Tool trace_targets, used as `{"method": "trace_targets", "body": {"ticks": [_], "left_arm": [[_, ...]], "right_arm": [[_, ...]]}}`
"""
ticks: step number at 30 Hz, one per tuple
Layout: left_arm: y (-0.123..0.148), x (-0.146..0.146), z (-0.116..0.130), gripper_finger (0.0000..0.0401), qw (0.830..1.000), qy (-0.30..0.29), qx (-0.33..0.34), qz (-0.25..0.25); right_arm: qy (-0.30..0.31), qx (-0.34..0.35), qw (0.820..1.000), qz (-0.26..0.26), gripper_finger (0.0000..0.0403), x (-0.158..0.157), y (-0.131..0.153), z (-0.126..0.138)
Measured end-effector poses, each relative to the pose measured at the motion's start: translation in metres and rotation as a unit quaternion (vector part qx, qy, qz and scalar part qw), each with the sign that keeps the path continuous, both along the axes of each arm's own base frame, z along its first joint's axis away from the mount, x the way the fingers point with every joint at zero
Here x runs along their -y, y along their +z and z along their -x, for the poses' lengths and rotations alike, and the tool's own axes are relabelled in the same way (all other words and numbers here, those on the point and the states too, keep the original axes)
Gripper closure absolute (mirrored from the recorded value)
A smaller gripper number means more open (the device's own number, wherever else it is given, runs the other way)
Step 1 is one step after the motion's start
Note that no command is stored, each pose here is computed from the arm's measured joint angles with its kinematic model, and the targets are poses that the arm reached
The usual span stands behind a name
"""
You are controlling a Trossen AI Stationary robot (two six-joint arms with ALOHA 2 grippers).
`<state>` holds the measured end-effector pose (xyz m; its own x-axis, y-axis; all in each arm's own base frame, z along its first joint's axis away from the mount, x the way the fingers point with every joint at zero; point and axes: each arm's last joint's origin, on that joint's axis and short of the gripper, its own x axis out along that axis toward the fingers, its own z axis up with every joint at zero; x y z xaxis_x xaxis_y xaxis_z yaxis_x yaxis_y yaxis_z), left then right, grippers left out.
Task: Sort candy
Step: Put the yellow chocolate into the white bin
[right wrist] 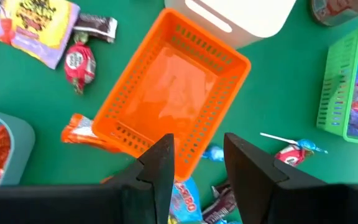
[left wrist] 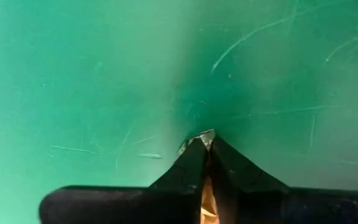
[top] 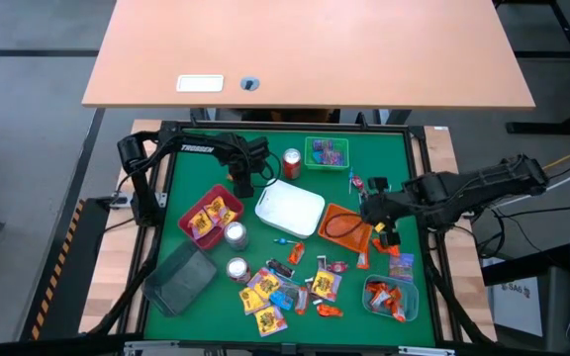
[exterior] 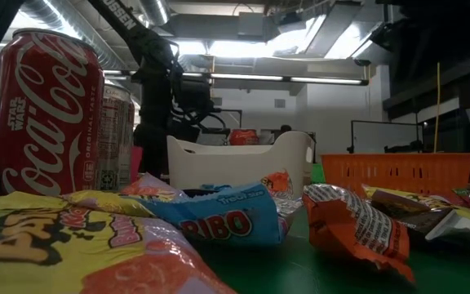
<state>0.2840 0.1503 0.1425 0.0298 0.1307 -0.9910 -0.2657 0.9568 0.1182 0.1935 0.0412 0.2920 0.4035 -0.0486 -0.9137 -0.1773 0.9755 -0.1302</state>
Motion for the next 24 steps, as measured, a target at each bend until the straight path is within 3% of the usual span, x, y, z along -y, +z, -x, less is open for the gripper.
{"method": "trace_targets", "body": {"ticks": [11,18,24], "left_arm": [[0.016,0.005,0.007,0.0401,1.0,0.008,0.013,0.023],[0.042,0.016,0.014,0.0401,0.999,0.014,0.037,0.023],[0.069,0.031,0.016,0.0401,0.995,0.017,0.095,0.023]], "right_arm": [[-0.035,0.04,0.999,-0.003,0.0265,0.031,-0.001,0.02],[-0.099,0.077,0.991,-0.038,0.0265,0.054,-0.029,0.038],[-0.176,0.095,0.979,-0.032,0.0265,0.075,-0.043,0.042]]}}
